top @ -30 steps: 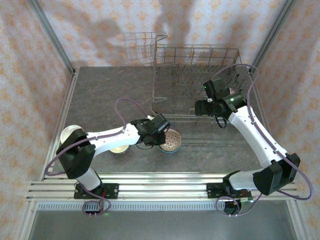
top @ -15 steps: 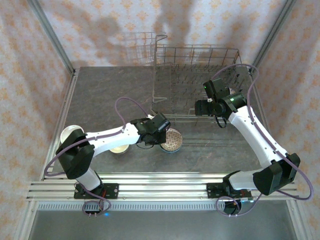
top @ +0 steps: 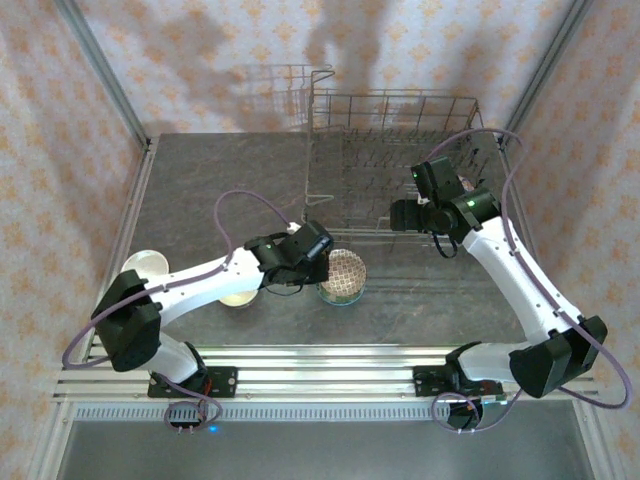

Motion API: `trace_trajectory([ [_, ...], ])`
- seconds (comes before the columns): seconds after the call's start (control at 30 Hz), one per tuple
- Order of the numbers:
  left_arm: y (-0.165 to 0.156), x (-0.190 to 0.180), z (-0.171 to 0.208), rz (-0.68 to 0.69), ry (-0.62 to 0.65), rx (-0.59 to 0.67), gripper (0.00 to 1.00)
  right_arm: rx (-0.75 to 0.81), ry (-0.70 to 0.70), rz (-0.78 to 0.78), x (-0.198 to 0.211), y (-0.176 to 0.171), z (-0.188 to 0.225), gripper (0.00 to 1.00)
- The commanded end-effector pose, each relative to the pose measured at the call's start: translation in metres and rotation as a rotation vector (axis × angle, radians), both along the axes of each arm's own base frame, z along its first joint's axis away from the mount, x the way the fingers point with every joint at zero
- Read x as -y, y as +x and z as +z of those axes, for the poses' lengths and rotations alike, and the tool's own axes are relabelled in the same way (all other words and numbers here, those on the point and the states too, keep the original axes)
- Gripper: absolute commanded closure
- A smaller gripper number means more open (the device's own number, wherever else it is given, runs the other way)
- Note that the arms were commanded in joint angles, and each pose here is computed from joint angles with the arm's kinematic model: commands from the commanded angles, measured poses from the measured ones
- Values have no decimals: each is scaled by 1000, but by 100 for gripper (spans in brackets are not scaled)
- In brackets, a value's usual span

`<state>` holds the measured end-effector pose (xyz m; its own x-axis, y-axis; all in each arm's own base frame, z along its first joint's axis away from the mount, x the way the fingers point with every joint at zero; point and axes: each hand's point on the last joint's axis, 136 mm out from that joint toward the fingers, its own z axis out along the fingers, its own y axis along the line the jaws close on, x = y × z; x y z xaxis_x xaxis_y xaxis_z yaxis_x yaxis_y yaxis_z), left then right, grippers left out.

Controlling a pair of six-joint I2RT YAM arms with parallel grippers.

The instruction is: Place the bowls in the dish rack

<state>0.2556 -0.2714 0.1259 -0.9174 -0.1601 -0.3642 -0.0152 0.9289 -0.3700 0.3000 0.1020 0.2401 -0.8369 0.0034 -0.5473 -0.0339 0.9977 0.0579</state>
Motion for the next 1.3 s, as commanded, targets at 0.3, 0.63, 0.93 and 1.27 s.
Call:
trace_trajectory([
  [0.3,-9,-24,52,-6,-34,140,100,-14,257,147,-47,-17,27,19],
  [0.63,3,-26,100,0,-58,261,100,-95,427,332,-98,-32,33,29],
  [0.93,19,-8,129,-24,-81,324,100,-157,386,323,-108,-30,8,36],
  [1.27,25,-1,137,-28,-93,339,100,-179,397,311,-112,-26,-4,55],
])
